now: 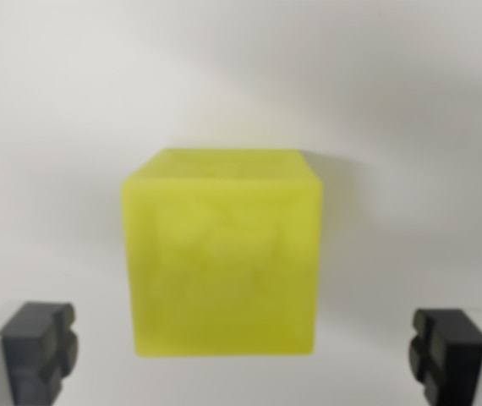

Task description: Pick yellow cube

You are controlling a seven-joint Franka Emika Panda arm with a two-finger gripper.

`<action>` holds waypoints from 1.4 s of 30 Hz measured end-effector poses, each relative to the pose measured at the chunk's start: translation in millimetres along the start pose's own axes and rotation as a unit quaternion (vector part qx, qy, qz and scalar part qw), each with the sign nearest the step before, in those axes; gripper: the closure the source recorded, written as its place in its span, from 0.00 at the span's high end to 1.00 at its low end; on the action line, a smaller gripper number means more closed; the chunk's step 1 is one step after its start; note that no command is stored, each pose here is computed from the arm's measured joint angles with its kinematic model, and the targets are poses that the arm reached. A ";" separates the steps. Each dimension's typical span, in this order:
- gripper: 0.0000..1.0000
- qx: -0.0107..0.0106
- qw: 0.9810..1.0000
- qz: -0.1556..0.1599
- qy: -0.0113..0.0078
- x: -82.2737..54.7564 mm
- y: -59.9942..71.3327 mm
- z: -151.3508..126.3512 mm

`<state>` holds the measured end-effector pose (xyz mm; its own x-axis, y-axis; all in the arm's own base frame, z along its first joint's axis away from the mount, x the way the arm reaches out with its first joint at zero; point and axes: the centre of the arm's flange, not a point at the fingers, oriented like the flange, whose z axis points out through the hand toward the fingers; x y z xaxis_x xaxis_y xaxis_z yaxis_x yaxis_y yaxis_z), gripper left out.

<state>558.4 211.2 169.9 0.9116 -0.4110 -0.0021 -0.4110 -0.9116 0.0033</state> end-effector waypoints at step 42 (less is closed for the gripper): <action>0.00 0.001 1.000 -0.011 0.001 -3.6 -5.1 50.8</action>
<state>557.1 217.2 119.1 0.9204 -0.3909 -0.0011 -0.3909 -0.9204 0.0012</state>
